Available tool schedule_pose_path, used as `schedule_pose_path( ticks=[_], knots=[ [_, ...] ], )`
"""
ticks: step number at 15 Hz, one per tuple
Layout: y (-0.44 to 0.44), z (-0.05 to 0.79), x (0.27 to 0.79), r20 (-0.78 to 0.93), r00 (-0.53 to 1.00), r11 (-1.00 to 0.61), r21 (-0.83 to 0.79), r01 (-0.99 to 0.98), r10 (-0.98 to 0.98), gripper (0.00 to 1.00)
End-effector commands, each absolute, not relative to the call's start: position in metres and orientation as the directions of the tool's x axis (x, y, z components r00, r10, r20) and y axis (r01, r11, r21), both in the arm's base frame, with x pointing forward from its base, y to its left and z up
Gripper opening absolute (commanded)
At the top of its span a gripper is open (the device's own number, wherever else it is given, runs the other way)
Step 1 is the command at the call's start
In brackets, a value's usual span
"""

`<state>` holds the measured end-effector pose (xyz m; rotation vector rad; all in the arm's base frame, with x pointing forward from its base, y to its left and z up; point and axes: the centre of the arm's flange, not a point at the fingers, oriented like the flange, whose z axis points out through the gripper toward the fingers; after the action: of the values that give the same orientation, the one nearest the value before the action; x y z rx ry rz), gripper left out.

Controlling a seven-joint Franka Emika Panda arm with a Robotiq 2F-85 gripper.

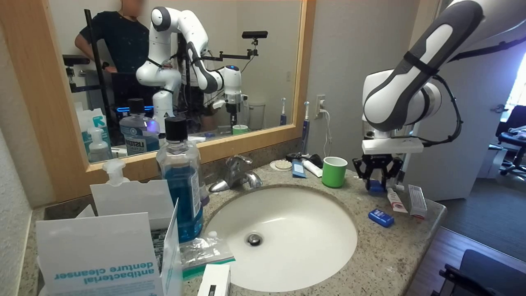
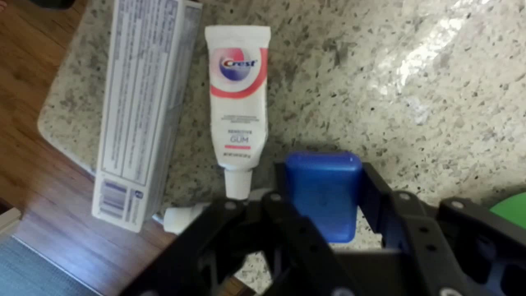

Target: Put the blue object into the green mug

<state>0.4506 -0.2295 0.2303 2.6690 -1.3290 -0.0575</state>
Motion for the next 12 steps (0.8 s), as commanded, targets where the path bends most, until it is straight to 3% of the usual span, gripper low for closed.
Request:
schedule_pose_path(
  ticks=[1, 12],
  knots=[
    [-0.218, 0.263, 0.429, 0.082, 0.643, -0.626, 0.165, -0.762, -0.761, 0.20],
    [-0.186, 0.332, 0.406, 0.204, 0.730, -0.714, 0.157, -0.682, -0.653, 0.20]
  ],
)
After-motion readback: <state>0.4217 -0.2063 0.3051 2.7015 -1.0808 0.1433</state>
